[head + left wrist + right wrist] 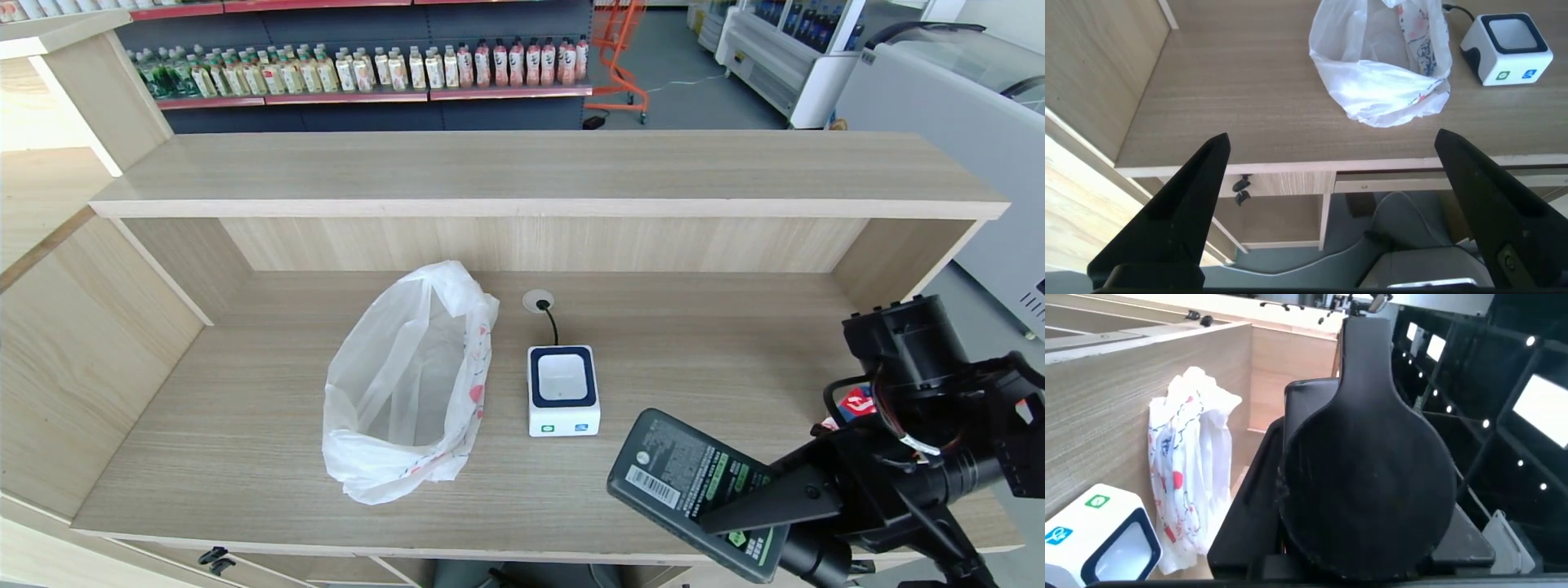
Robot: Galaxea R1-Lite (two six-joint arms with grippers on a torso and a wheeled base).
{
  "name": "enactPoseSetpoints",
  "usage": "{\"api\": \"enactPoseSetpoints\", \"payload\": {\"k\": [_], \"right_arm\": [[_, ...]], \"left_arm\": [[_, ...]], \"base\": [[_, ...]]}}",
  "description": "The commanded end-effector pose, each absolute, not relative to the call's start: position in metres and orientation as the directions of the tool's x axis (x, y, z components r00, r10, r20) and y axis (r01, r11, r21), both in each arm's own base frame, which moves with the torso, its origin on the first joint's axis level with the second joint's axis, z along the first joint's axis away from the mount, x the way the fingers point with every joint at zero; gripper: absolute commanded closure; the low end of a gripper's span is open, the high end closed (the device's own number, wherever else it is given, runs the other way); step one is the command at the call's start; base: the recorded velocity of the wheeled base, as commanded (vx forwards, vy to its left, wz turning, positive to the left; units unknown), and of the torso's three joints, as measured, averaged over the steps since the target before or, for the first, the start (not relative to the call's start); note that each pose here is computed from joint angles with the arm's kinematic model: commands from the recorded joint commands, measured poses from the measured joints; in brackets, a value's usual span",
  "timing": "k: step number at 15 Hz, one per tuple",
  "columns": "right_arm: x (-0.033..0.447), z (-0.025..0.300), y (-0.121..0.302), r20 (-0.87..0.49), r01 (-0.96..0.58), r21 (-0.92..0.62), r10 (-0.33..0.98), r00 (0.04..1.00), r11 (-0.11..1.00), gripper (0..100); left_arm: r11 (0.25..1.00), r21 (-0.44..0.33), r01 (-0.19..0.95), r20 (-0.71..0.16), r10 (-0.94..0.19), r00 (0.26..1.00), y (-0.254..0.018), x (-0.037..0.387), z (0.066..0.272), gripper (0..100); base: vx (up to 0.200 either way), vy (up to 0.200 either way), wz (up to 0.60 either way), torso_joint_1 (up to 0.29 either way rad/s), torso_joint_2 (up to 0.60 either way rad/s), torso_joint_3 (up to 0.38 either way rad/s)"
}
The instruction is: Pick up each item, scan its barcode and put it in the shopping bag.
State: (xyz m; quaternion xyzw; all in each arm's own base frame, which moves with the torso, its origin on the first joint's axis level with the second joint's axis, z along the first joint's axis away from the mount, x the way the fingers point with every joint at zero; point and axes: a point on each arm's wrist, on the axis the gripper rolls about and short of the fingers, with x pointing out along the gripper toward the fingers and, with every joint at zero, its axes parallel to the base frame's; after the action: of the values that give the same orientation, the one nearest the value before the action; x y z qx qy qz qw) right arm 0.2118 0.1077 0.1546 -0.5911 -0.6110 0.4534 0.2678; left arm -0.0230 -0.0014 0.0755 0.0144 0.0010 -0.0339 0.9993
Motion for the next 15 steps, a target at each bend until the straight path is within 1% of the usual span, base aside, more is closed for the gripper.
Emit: {"api": "enactPoseSetpoints", "payload": {"k": [1,13,15], "right_arm": [[0.208,0.157,0.113,-0.203,0.555,-0.829,0.961,-0.186,-0.068,100],[0.201,0.150,0.113,-0.203,0.555,-0.830,0.959,-0.198,-0.062,100],[0.198,0.160,0.111,-0.198,0.582,-0.812,0.963,-0.185,-0.055,100]], "left_arm": [[0.997,0.029,0.068,-0.005,-0.067,0.998,-0.001,-0.023,0.075,0],[0.997,0.029,0.068,-0.005,-0.067,0.998,-0.001,-0.023,0.075,0],[0.997,0.029,0.068,-0.005,-0.067,0.998,-0.001,-0.023,0.075,0]], "base": [[0.000,0.000,0.00,0.000,0.00,0.000],[0.000,0.000,0.00,0.000,0.00,0.000],[0.000,0.000,0.00,0.000,0.00,0.000]]}}
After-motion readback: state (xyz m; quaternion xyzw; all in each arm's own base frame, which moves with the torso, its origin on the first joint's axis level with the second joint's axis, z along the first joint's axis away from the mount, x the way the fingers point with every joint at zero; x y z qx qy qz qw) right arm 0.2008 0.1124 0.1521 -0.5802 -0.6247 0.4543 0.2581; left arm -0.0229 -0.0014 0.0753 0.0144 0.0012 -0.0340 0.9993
